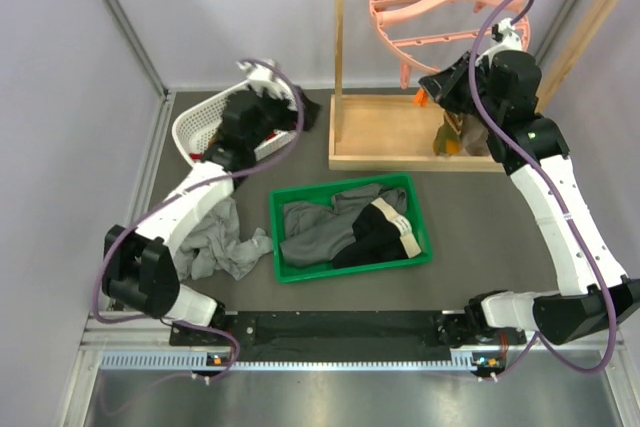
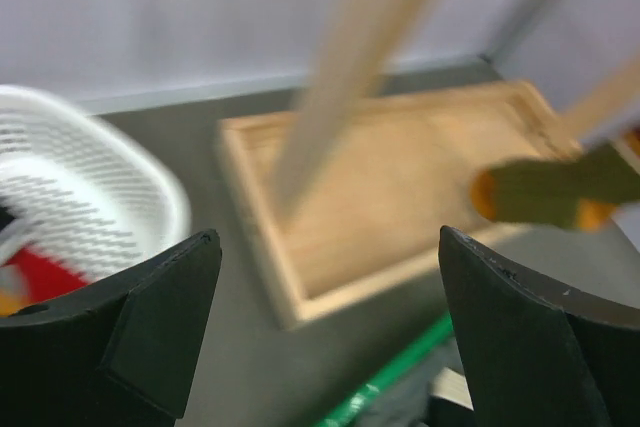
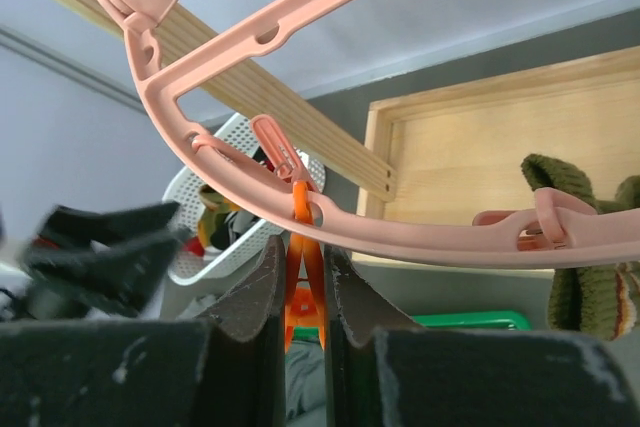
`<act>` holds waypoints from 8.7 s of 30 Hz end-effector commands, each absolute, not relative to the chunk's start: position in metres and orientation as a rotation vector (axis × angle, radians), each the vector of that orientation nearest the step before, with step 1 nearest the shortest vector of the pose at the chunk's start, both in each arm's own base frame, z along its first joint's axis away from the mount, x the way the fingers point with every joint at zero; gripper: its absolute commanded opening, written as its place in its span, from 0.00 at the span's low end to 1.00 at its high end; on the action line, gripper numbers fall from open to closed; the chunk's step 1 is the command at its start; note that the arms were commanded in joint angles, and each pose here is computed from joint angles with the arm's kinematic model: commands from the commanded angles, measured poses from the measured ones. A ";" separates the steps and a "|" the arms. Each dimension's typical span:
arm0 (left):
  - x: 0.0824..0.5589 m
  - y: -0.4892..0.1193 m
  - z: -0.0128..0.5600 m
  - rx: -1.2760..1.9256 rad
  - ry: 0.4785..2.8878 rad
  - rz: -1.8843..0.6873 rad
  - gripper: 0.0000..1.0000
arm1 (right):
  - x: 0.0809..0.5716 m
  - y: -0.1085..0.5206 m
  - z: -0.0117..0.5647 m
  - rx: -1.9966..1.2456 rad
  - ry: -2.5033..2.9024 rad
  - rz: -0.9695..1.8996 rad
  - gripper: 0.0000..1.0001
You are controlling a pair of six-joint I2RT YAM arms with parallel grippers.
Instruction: Remove the socks clipped to the hanger
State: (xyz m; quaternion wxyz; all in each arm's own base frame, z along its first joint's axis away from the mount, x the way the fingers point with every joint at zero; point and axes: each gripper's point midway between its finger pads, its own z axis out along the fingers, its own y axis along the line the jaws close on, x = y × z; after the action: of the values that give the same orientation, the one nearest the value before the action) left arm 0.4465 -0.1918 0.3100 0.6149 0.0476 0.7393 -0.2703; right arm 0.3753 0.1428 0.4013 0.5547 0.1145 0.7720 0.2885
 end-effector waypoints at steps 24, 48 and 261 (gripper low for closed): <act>0.366 -0.502 0.290 0.368 1.344 -0.930 0.96 | 0.353 0.162 0.460 0.283 1.627 0.964 0.03; 0.353 -0.478 0.306 0.412 1.380 -0.869 0.00 | 0.328 0.121 0.448 0.285 1.682 0.696 0.61; 0.271 -0.427 0.303 0.705 1.333 -1.216 0.00 | 0.297 0.091 0.458 0.188 1.681 0.428 0.71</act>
State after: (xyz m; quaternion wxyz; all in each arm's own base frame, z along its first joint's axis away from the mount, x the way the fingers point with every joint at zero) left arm 0.2895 -0.4390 0.2665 0.5522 0.3014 0.5986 -0.4959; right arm 0.3133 0.1086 0.4432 0.6194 0.1011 0.7418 0.2363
